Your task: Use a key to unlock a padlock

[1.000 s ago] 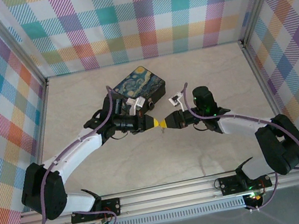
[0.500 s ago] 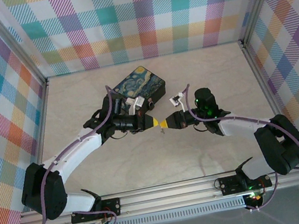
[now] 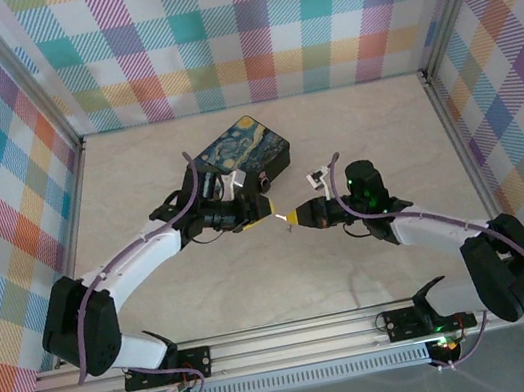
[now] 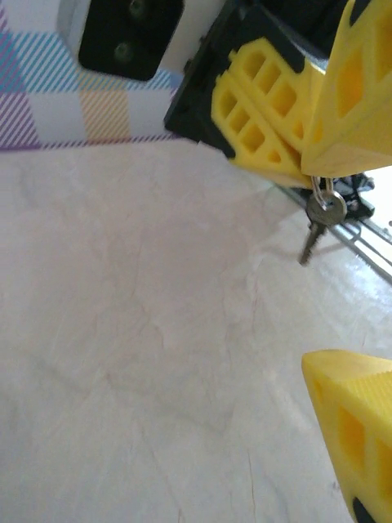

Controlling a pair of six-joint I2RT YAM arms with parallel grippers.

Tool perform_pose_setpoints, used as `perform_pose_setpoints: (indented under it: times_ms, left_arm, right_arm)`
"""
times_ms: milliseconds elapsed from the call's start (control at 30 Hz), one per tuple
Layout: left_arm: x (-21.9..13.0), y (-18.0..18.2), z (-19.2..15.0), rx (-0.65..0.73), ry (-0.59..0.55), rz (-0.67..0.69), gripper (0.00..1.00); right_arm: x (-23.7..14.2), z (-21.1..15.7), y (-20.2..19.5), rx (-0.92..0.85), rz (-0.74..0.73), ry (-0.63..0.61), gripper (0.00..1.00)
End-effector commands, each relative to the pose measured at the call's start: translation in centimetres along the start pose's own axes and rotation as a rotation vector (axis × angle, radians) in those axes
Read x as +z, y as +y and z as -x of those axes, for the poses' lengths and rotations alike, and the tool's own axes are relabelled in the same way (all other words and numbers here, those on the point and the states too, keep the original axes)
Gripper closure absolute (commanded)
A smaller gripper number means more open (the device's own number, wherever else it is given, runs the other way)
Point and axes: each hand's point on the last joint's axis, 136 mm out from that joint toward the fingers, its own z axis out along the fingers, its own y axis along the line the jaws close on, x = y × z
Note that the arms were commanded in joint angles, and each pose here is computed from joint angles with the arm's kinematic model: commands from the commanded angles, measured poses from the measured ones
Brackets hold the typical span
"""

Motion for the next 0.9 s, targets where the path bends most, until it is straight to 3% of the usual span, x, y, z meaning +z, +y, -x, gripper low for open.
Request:
perform_pose_setpoints:
  times_ms: [0,167,300,600,700,867]
  left_arm:
    - [0.2,2.8,1.8,-0.072,-0.105,0.191,0.41]
    - [0.8,6.2,3.2,-0.096,-0.287,0.523,0.38]
    - [2.4,6.9,4.8,-0.095,-0.383,0.653,0.35]
    - [7.0,7.7,7.4,-0.154,-0.489,0.803,0.34]
    - [6.8,8.1,8.0,-0.135,-0.568,0.935,0.34]
    - [8.1,8.8,8.9,-0.198,-0.636,0.959,0.37]
  right_arm:
    - [-1.0,0.2,-3.8,0.054,-0.177,-0.060,1.00]
    - [-3.4,1.3,-8.5,0.186,-0.389,-0.123,1.00]
    - [-4.8,1.9,-10.5,0.261,-0.467,-0.123,1.00]
    - [-4.9,1.6,-10.8,0.266,-0.483,-0.089,1.00]
    - [-5.0,1.1,-10.7,0.262,-0.482,-0.085,1.00]
    - [-5.4,0.6,-10.4,0.251,-0.477,-0.092,1.00]
